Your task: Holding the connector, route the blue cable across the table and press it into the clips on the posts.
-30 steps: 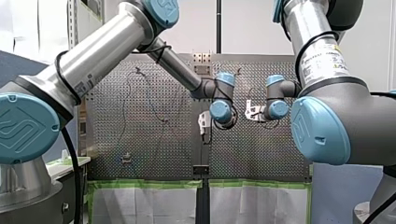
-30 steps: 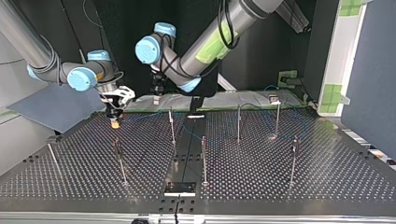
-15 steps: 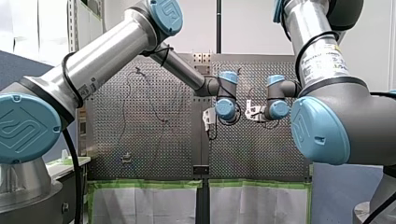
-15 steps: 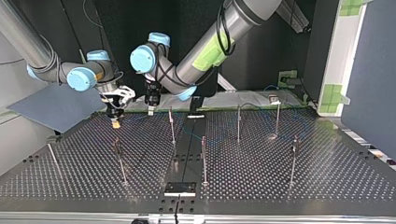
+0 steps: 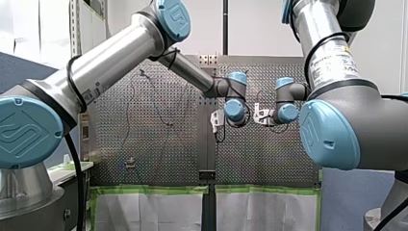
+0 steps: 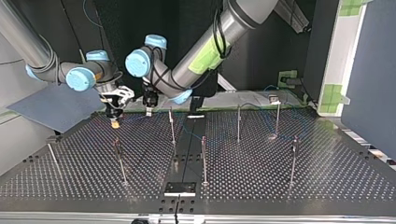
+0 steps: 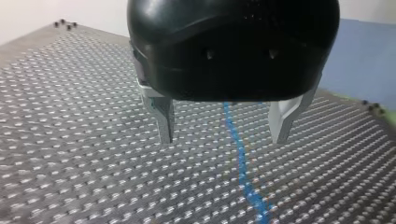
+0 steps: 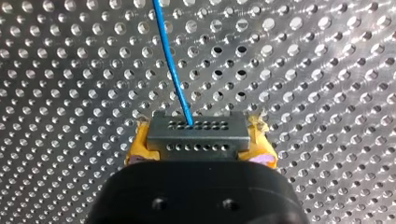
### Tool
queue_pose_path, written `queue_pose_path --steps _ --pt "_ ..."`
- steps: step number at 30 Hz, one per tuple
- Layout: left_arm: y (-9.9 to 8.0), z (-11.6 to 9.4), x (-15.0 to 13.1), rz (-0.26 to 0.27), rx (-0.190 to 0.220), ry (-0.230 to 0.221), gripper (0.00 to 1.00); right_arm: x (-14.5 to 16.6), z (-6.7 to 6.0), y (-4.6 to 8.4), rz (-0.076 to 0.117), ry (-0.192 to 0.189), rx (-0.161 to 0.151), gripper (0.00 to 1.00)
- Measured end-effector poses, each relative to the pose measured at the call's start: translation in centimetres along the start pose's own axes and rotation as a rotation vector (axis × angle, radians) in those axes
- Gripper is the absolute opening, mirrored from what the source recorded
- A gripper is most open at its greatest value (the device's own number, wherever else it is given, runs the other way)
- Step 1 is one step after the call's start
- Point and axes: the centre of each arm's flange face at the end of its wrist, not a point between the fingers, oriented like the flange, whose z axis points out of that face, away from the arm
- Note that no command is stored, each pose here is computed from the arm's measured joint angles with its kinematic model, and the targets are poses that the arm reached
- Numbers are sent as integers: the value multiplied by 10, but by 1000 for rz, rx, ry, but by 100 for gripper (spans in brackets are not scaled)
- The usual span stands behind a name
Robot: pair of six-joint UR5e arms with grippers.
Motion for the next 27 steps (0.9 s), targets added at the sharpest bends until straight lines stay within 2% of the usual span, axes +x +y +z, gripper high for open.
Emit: queue_pose_path --steps 3,7,14,23,27 --pt "-6 1 9 4 -10 5 100 0 0 1 0 0 -1 0" --pt "-8 8 19 -7 -32 -11 100 0 0 1 -1 -1 -1 0" --pt "-8 15 22 -37 -76 -66 100 0 0 1 -2 0 0 0" --pt "-2 40 39 -62 -155 -121 100 0 0 0 -2 -2 13 0" --pt "-3 50 34 -84 -176 -162 100 0 0 0 -2 -2 16 0"
